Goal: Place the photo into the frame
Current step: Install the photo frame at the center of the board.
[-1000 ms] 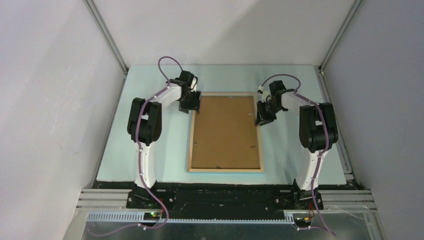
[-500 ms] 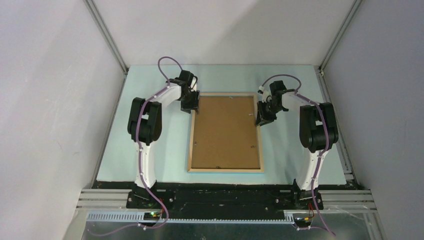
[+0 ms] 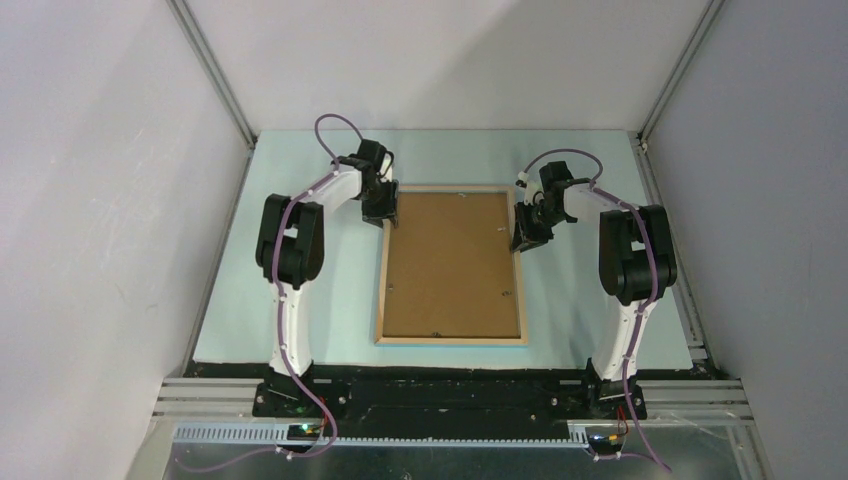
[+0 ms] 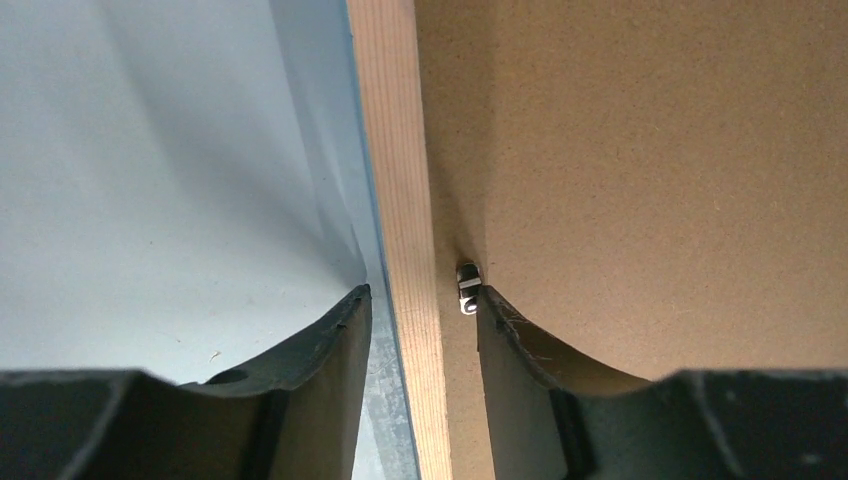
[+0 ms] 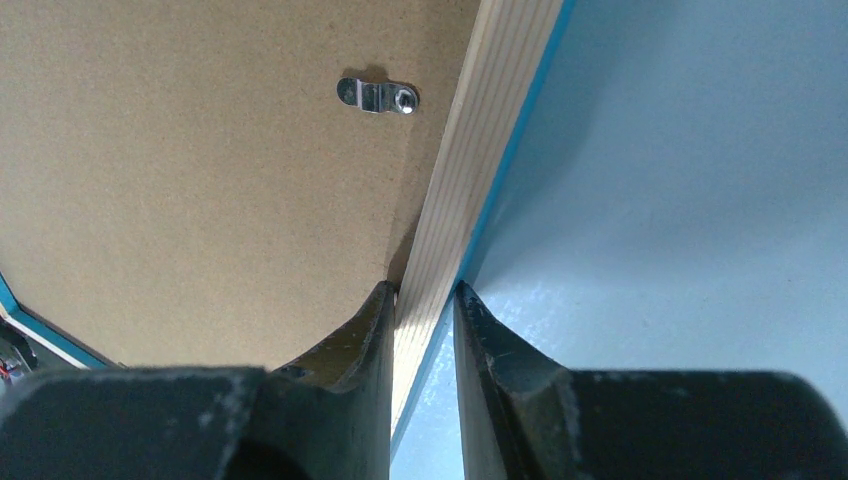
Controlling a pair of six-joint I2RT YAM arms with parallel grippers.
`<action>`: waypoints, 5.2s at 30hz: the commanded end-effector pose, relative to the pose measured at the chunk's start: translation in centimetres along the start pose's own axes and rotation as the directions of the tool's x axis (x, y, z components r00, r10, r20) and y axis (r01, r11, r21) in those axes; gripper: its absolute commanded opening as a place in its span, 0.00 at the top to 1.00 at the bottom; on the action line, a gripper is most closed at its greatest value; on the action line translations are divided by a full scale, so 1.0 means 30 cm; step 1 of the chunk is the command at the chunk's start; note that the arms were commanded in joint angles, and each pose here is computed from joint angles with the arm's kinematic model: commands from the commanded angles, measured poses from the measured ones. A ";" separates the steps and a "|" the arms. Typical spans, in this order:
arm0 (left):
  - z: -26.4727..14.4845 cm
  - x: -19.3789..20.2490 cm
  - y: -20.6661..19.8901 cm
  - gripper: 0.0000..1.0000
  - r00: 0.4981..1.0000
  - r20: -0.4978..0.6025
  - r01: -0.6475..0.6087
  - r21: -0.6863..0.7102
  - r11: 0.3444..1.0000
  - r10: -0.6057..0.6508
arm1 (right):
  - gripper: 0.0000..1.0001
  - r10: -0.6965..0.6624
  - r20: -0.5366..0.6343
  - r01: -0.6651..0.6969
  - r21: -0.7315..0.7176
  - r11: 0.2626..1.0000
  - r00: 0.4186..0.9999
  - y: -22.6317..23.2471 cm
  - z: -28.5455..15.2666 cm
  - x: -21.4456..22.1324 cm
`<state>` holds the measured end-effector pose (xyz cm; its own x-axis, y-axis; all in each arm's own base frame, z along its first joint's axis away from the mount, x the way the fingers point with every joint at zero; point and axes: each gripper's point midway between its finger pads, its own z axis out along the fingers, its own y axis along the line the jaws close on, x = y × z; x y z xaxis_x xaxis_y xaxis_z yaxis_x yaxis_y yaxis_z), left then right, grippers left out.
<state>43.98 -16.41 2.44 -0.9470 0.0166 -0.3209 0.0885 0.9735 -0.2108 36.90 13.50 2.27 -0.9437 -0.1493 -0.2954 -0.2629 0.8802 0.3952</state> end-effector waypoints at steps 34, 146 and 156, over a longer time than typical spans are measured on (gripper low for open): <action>0.020 0.002 0.041 0.56 1.000 0.005 0.027 -0.029 0.999 -0.026 | 1.00 0.017 -0.061 -0.019 -0.038 0.999 0.998 0.002 -0.027 0.067; -0.156 0.502 -0.163 0.28 0.869 -0.079 -0.481 0.099 0.871 0.489 | 1.00 0.282 0.089 -0.268 -0.141 0.953 0.955 -0.074 -0.073 -0.050; -0.144 0.489 -0.163 0.37 0.869 -0.076 -0.482 0.086 0.872 0.488 | 1.00 0.279 0.081 -0.265 -0.148 0.953 0.957 -0.070 -0.072 -0.044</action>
<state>27.01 -19.68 1.97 -0.8155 0.5173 -0.2596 0.5628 0.8135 -0.1467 37.29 10.16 2.36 -0.9716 0.1240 -0.2014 -0.0038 0.8433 0.5375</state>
